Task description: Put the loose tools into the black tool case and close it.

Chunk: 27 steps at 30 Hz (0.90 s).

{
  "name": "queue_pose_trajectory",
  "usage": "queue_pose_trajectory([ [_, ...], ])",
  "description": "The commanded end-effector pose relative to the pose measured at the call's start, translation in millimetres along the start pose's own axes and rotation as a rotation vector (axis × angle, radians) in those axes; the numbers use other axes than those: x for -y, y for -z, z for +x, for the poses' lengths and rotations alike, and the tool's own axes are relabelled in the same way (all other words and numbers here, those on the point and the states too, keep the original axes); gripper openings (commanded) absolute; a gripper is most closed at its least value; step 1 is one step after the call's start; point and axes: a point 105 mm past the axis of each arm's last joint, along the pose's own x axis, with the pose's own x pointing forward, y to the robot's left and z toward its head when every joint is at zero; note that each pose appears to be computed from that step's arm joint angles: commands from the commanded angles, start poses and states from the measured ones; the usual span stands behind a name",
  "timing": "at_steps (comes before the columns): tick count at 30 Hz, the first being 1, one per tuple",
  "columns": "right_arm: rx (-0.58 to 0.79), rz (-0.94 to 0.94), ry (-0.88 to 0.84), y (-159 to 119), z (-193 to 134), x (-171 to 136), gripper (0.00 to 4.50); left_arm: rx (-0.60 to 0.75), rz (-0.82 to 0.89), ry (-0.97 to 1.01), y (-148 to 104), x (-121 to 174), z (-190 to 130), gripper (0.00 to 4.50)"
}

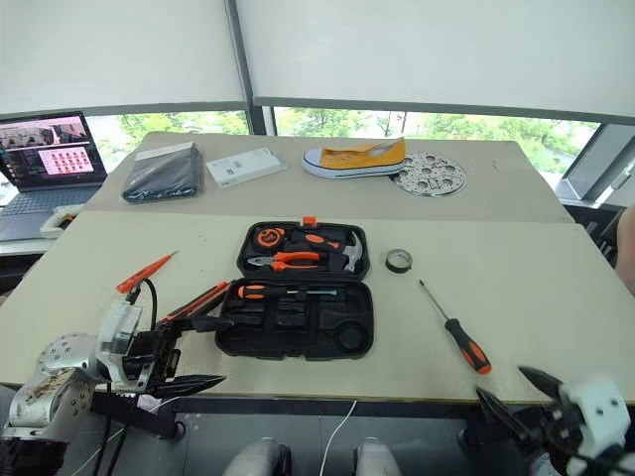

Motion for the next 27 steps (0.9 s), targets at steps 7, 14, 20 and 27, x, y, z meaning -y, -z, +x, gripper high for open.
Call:
queue_pose_trajectory([
  [7, -0.328, -0.066, -0.029, -20, 54, 15, 4.5, 0.13, 0.124, 0.009, -27, 2, 37, 4.47],
  [14, -0.551, -0.041, 0.003, 12, 53, 32, 3.82, 0.129, 0.131, 0.011, -29, 4, 39, 4.5],
  [20, -0.645, -0.015, 0.008, 32, 42, 35, 1.72, 0.093, 0.118, -0.014, -19, 5, 24, 4.5],
  [27, -0.359, -0.075, -0.029, 8, 37, 44, 1.0, 0.072, 0.109, -0.078, -20, -5, 15, 4.5],
])
